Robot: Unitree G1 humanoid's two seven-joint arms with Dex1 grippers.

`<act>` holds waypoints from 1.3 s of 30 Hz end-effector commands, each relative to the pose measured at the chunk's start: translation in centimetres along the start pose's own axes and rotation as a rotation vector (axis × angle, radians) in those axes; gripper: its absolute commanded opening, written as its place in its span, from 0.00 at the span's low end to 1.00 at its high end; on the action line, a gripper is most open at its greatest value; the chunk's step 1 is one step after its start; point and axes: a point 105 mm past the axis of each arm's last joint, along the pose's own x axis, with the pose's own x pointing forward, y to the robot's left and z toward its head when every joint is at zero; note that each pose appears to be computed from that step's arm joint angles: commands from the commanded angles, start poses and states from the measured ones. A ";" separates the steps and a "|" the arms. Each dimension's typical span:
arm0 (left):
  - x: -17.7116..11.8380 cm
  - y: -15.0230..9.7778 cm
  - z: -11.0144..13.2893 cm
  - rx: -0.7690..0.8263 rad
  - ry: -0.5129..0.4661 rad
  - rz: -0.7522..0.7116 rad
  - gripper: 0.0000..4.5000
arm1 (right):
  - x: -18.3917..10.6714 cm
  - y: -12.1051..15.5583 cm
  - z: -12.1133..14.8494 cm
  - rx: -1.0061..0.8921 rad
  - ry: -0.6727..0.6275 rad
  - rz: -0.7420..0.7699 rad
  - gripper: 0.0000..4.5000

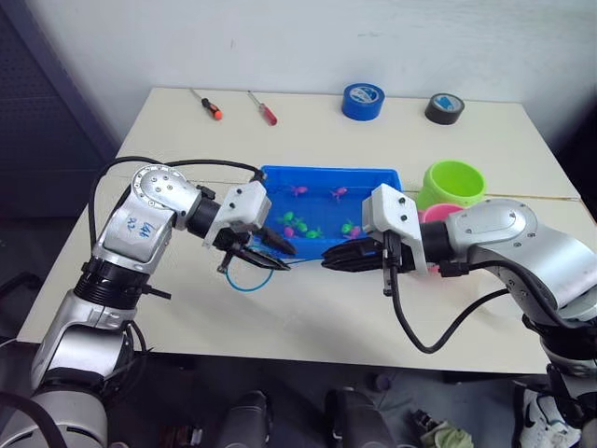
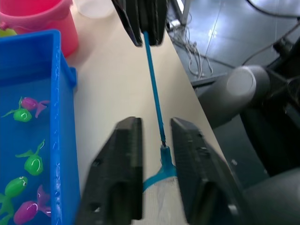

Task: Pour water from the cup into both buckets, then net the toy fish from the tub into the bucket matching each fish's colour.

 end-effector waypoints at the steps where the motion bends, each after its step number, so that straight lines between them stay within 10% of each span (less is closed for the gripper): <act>1: -2.8 0.1 2.4 -0.102 -0.202 0.103 0.72 | -2.0 -0.1 1.7 -0.060 -0.032 -0.071 0.00; 4: -4.8 -0.4 2.1 -0.216 -0.302 0.188 0.99 | -4.4 -1.0 1.6 -0.055 -0.001 -0.164 0.00; 15: -5.2 -1.9 -1.7 -0.268 -0.248 0.425 0.99 | -13.9 -6.7 -3.1 -0.137 0.411 -0.514 0.00; 39: -4.4 -1.2 -0.3 -0.211 -0.280 0.407 0.99 | -11.8 -8.3 -7.4 -0.346 0.595 -0.392 0.00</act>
